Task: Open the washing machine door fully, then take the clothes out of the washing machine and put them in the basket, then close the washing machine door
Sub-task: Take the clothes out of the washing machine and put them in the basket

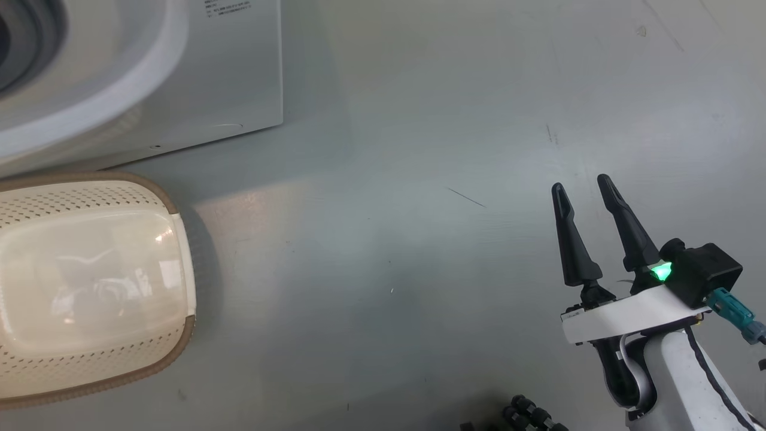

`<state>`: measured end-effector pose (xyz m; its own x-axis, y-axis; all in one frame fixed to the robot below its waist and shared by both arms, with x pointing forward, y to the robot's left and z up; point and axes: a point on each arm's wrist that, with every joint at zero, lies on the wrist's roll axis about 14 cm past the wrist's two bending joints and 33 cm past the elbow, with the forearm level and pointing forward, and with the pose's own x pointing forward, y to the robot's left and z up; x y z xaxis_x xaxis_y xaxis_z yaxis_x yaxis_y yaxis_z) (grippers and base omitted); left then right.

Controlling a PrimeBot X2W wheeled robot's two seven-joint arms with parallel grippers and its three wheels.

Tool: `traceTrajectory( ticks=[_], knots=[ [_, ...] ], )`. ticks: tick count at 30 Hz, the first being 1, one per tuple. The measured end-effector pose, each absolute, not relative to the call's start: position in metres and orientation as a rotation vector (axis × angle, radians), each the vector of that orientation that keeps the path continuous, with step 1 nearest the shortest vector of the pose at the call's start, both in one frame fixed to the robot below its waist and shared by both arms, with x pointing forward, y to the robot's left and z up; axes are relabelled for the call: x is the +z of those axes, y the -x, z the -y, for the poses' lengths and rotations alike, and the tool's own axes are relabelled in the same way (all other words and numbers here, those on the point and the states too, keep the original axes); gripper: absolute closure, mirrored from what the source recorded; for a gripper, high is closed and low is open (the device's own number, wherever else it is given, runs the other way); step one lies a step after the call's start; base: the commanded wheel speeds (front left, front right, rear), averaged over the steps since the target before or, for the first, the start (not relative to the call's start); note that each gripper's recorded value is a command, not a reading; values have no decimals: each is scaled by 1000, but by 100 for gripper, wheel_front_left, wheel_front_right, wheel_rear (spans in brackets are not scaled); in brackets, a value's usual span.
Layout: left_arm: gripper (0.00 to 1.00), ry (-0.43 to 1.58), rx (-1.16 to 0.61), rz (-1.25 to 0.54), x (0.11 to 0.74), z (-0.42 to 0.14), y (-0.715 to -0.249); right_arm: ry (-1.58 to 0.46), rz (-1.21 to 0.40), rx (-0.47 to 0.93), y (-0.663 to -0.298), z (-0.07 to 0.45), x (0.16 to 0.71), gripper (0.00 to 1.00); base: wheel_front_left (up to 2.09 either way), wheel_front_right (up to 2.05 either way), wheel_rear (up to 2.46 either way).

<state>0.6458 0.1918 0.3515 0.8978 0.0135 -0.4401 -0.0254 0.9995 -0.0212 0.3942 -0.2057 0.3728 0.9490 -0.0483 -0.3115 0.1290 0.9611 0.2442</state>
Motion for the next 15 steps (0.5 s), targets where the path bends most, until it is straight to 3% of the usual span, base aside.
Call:
traceTrajectory(
  ticks=[15],
  knots=[
    [0, 40, 51, -516, 327, -198, -661, -259, -326, -100, -401, 210, 362, 0, 0, 0, 0]
  ],
)
